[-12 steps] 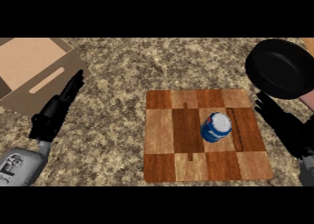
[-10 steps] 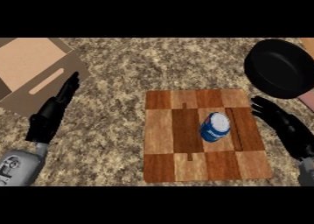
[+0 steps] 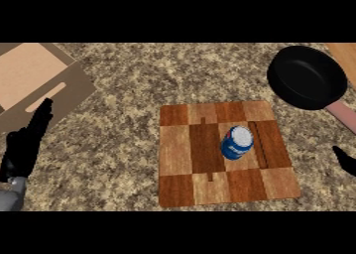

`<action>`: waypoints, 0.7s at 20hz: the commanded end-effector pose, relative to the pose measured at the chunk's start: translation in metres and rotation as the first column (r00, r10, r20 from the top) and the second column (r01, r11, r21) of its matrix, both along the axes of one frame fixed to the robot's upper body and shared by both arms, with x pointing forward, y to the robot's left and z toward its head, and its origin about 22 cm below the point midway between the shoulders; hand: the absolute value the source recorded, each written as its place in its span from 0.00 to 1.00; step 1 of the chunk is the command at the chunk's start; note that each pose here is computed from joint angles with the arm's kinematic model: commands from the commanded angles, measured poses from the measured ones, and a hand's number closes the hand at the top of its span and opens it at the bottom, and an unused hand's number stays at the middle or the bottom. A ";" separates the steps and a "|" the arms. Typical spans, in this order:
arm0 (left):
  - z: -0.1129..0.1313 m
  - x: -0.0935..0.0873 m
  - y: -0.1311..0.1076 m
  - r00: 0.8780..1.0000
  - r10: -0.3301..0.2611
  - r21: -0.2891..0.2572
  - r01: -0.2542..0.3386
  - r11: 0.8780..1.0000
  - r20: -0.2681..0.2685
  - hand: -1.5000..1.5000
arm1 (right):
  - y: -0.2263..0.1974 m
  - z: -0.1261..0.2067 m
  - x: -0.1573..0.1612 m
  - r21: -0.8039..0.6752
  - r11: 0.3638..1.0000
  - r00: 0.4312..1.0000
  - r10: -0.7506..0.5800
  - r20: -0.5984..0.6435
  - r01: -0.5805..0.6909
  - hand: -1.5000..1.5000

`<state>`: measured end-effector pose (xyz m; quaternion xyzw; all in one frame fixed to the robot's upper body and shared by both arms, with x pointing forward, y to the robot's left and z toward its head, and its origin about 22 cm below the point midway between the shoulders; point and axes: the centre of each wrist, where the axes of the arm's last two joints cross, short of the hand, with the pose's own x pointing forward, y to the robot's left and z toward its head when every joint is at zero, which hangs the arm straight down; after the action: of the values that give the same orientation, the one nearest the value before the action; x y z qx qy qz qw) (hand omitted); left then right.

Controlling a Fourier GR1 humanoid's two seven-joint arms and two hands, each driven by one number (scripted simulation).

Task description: Pick the can from the cutting board and place it in the pot

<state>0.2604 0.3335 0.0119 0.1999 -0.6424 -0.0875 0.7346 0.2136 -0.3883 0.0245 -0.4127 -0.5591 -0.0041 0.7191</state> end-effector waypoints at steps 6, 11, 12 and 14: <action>-0.001 -0.021 0.013 0.998 0.057 -0.020 -0.058 0.998 -0.037 0.50 | 0.083 0.007 -0.053 -0.137 0.988 0.989 -0.055 0.136 0.074 0.00; 0.000 -0.017 -0.003 0.999 0.034 -0.020 -0.035 0.999 -0.017 0.50 | 0.105 0.033 -0.058 -0.143 0.990 0.998 -0.028 -0.058 0.019 0.00; 0.004 -0.018 0.002 0.999 0.038 -0.029 -0.038 0.999 -0.014 0.50 | 0.108 0.048 -0.055 -0.156 0.988 0.997 -0.023 -0.078 0.010 0.00; -0.005 -0.018 -0.006 0.999 0.038 -0.036 -0.038 0.999 -0.011 0.50 | 0.115 0.069 -0.053 -0.161 0.987 0.985 -0.002 -0.170 -0.026 0.00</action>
<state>0.2419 0.3325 0.0090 0.2025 -0.6325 -0.0658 0.7448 0.1631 -0.2886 0.0646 -0.4649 -0.5368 0.0449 0.7026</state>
